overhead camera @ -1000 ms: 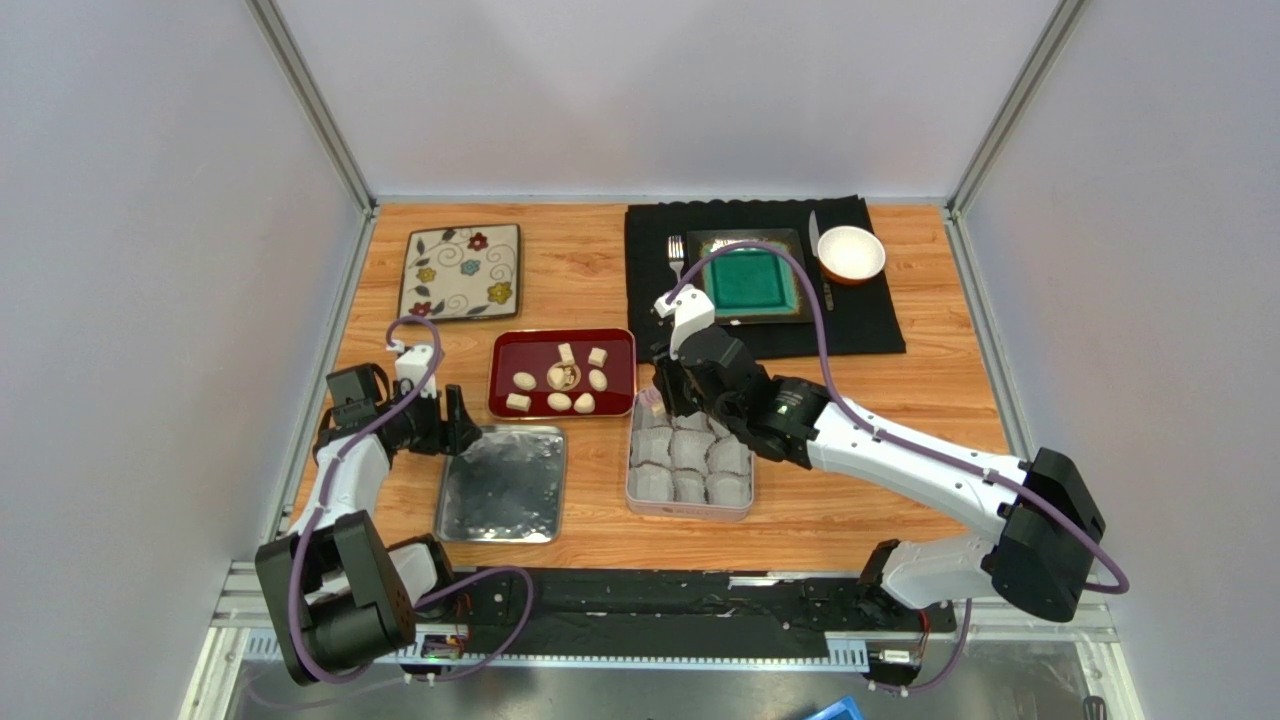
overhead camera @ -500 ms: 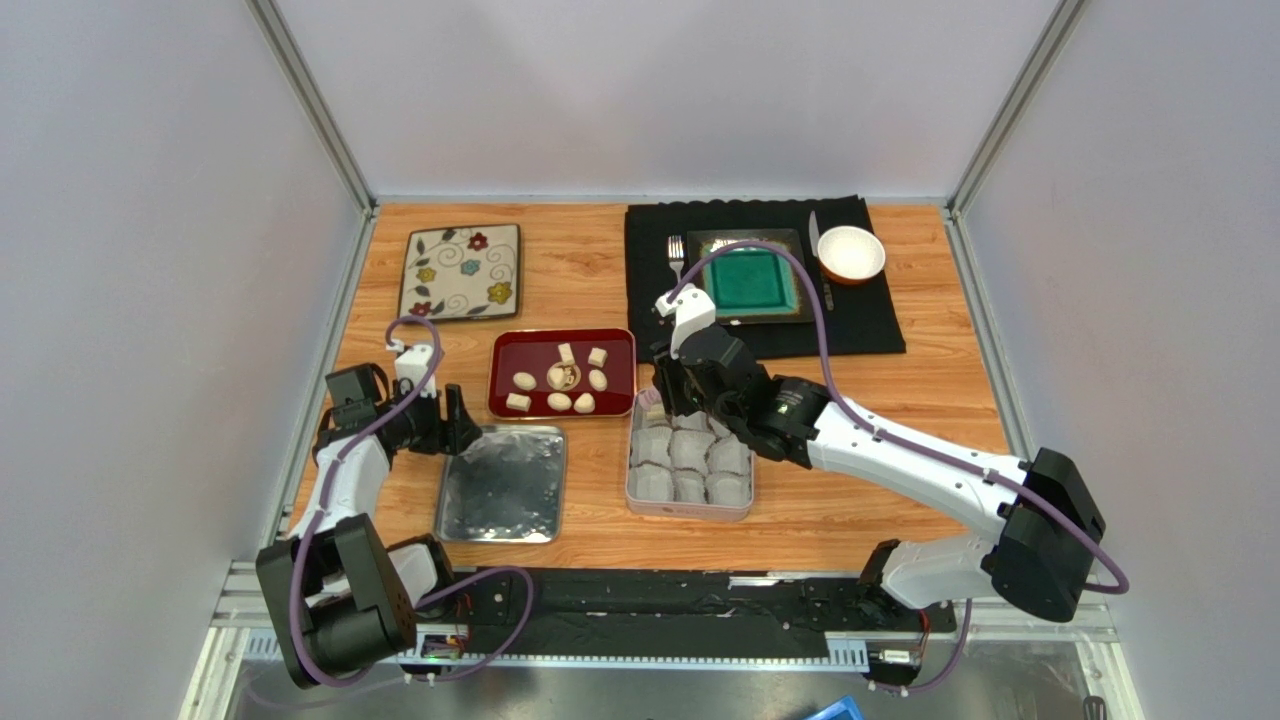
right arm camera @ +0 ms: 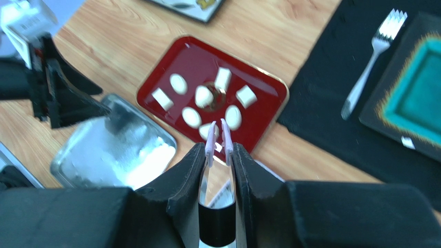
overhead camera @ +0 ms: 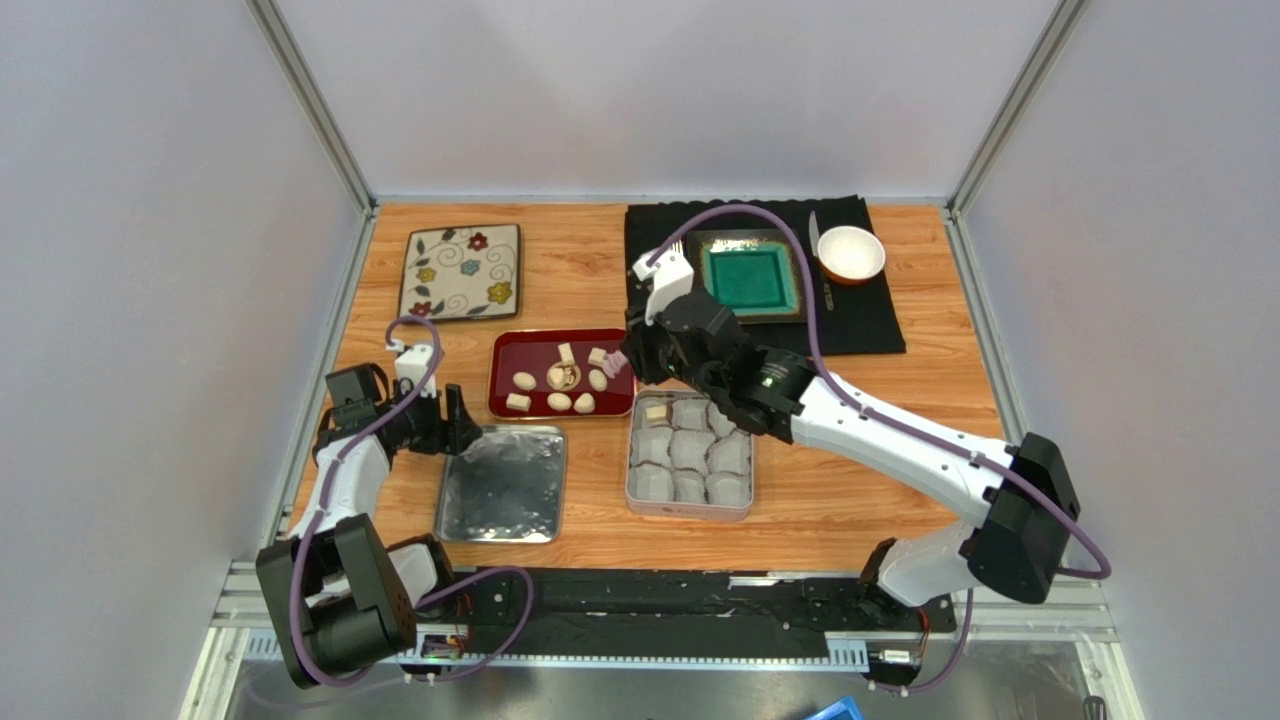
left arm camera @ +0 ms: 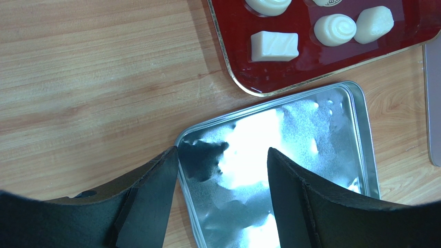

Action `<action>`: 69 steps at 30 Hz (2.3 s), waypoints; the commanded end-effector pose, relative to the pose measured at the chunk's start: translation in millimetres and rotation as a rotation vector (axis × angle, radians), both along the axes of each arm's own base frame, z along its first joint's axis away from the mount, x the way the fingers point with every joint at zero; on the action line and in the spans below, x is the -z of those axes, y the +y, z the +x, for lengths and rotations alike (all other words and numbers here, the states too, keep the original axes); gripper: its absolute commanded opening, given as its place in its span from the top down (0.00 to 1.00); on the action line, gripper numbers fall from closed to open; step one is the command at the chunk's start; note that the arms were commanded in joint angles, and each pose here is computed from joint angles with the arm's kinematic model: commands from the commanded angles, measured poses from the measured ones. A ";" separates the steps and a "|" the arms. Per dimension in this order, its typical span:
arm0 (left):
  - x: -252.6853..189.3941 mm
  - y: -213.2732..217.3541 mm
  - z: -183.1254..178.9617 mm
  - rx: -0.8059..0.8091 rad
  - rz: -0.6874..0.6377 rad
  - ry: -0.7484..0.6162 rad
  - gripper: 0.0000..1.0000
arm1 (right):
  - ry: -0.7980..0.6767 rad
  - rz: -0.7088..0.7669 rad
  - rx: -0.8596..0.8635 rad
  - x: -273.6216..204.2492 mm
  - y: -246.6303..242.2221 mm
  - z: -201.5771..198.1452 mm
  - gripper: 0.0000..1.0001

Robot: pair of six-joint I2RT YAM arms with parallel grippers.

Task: Pack the chocolate
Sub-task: Pick up the fake chocolate from the plate.

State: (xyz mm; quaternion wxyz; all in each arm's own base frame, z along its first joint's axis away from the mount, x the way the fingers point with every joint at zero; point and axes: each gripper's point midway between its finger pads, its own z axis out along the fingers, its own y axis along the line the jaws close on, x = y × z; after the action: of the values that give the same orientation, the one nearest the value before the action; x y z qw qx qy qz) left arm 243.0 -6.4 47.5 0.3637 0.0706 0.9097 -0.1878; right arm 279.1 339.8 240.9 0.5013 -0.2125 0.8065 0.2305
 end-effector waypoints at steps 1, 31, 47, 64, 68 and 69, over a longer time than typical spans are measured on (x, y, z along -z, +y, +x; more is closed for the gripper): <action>-19.6 4.6 12.1 0.018 0.020 -0.073 0.28 | -0.073 0.082 -0.051 -36.6 36.2 19.2 0.74; -22.3 1.7 12.5 0.042 0.010 -0.087 0.28 | -0.028 0.005 0.044 41.4 113.5 130.1 0.62; -24.6 -0.4 12.3 0.050 0.003 -0.093 0.28 | -0.006 -0.042 0.068 67.8 109.4 138.4 0.62; -20.5 -0.5 9.6 0.051 0.003 -0.085 0.28 | -0.016 -0.026 0.055 68.1 114.8 141.2 0.73; -21.3 -1.0 8.8 0.053 0.003 -0.086 0.28 | -0.041 -0.005 0.056 55.6 113.2 140.9 0.79; -21.7 -0.6 8.7 0.054 0.006 -0.089 0.28 | -0.044 -0.005 0.059 55.1 111.8 140.5 0.80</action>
State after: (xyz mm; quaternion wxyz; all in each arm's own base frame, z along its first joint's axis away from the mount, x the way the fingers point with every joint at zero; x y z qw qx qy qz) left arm 244.2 -9.6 54.1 0.3730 0.0852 0.9028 -0.1964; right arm 408.1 445.8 141.3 0.4759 -0.2116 0.8333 0.1855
